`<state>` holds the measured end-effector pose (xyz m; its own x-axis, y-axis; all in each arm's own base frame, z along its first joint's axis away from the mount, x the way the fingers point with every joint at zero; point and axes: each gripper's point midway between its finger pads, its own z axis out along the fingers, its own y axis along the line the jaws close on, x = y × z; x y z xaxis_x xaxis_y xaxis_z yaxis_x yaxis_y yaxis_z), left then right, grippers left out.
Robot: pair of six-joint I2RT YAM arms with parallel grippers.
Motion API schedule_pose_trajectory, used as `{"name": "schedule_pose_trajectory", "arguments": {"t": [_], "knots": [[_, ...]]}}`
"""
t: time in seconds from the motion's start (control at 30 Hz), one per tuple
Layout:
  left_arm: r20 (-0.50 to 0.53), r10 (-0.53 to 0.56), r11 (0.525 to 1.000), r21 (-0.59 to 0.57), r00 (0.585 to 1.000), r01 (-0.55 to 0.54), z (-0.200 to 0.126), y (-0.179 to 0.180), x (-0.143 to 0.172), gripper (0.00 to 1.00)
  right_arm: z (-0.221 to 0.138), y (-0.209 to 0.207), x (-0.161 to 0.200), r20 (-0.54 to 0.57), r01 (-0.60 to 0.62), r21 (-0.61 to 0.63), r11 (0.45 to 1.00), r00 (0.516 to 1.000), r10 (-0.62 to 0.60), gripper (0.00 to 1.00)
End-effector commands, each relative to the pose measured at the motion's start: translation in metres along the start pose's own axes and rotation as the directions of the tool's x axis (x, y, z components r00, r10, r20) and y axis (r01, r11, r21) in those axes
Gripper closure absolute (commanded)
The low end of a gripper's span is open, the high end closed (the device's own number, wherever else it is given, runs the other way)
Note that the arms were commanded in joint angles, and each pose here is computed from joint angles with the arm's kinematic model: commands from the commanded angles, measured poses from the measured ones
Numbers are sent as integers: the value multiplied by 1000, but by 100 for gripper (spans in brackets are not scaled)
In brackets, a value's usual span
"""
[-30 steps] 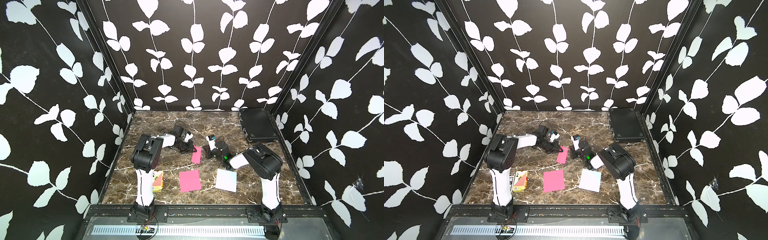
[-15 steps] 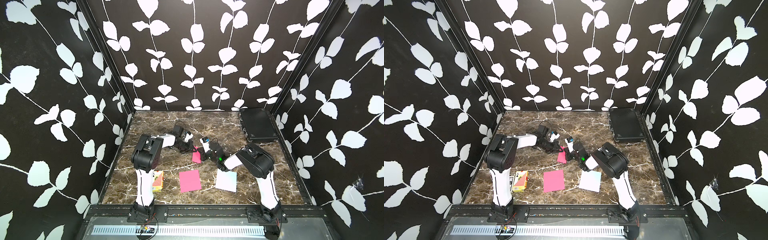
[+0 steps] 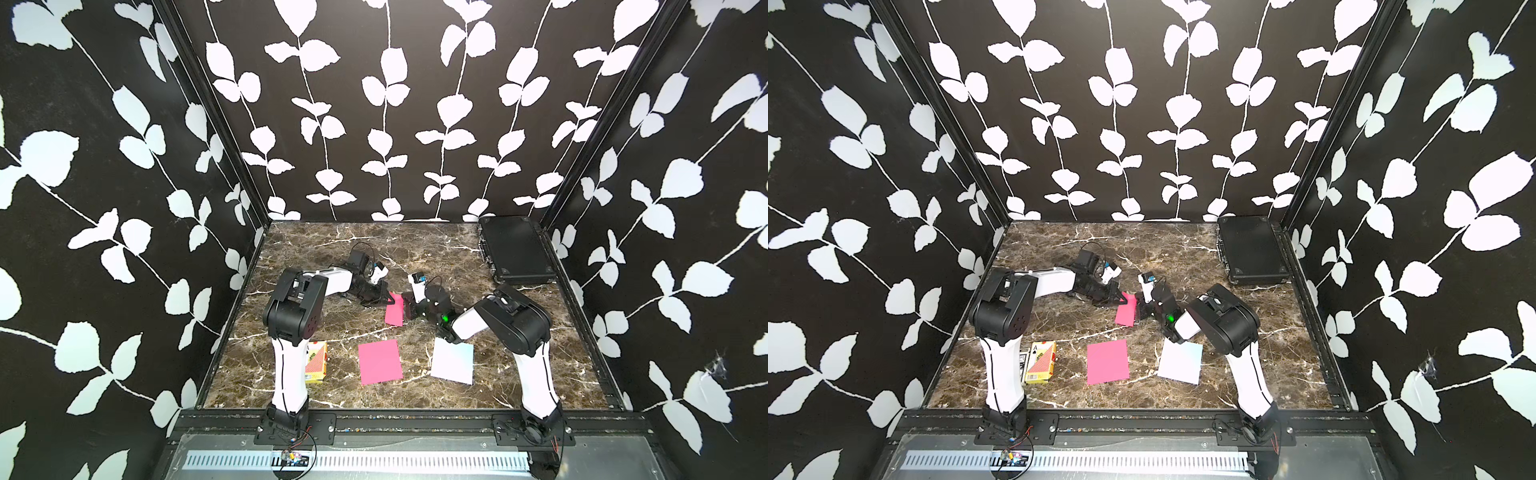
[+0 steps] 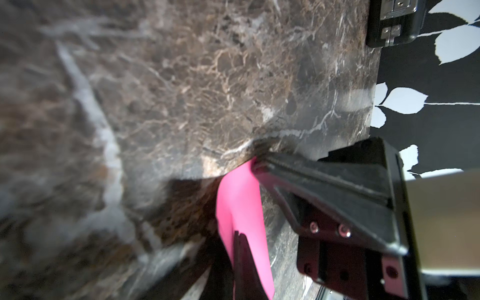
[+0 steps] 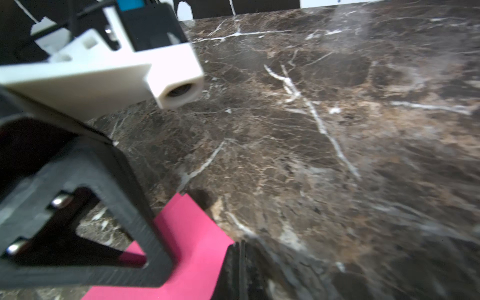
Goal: Fold the square paper along the opposite sides
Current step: Smooth out the paper at the center of the board.
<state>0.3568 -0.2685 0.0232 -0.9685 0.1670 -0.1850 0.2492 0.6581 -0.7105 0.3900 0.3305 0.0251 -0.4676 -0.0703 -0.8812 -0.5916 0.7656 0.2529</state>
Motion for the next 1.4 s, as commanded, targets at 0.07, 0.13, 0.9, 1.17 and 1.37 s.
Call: {"name": "schedule_pose_trajectory", "arguments": {"t": [0.07,0.13,0.9,1.17,1.37], "knots": [[-77,-46,993,-109,996,37,6,22,26,100,-14,-28,20,-72,-17,100,995,997,25,100],[-75,-43,994,-107,996,35,5,21,25,100,-22,-27,9,-55,-17,78,997,998,21,100],[-100,-37,995,-93,994,27,9,19,17,100,-33,74,38,-103,107,-207,972,986,-130,97],[-109,-45,994,-107,993,33,12,24,20,100,-50,66,84,-220,98,-163,982,966,-133,97],[-116,-35,993,-114,993,22,9,23,21,100,-63,62,99,-251,114,-150,982,956,-149,97]]}}
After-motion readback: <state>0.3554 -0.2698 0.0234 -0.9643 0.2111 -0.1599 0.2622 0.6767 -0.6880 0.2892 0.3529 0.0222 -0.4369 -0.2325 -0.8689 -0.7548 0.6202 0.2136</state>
